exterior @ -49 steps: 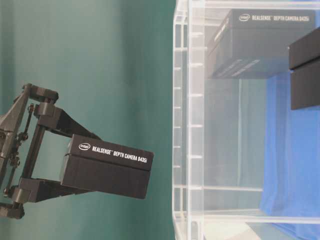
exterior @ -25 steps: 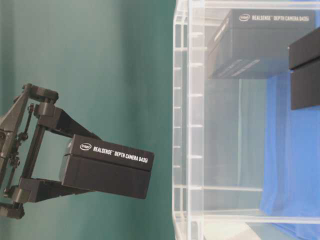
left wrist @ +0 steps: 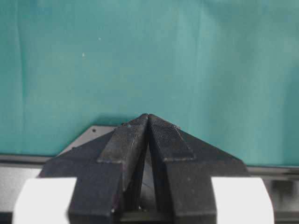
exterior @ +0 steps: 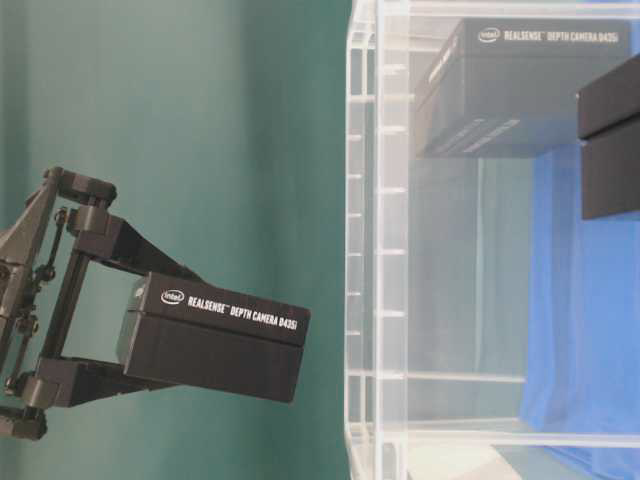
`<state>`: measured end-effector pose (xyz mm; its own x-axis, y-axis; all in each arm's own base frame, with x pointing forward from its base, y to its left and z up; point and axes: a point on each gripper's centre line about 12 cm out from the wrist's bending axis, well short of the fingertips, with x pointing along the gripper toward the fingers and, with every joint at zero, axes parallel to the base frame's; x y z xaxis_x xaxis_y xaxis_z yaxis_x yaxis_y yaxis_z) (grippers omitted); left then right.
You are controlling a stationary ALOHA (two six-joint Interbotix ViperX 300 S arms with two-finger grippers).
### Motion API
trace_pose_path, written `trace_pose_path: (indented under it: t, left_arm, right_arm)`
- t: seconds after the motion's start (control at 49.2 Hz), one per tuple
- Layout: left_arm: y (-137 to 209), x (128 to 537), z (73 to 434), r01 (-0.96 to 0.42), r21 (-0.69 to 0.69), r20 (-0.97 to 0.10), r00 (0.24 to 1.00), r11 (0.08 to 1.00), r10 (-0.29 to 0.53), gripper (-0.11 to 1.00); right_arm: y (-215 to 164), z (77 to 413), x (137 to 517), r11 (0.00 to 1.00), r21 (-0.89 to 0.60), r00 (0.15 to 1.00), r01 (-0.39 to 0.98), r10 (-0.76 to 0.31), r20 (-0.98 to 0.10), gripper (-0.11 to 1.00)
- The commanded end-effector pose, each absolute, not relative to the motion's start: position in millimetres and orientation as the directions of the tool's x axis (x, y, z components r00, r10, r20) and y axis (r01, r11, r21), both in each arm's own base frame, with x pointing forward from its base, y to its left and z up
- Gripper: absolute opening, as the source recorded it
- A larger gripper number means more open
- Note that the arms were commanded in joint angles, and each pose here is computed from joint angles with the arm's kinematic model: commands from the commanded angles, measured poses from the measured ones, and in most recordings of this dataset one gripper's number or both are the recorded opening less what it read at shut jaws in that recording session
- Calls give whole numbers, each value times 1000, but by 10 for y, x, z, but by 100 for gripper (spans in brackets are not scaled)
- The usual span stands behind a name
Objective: Take the box out of the case with the right arm.
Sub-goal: 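Raise the held box up out of the bin, then carry the held box forward over the bin's front wall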
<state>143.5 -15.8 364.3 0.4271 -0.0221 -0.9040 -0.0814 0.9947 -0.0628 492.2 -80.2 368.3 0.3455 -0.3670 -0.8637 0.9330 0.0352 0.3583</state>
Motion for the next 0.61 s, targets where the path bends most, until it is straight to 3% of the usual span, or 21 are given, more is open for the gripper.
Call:
trace_pose_path:
  t: [0.0,0.589]
  left_arm:
    - [-154,1451,3673,-84,-64,-898,440,994,-21,2]
    - [-156,1460,3659,-88,-65,-900,436,994,-20,2]
  right_arm:
    - [-720,4050,4795,48,436,422,898,-369,-828,69]
    - [-226,4044,4792,16,440,420,898,-325,-847,69]
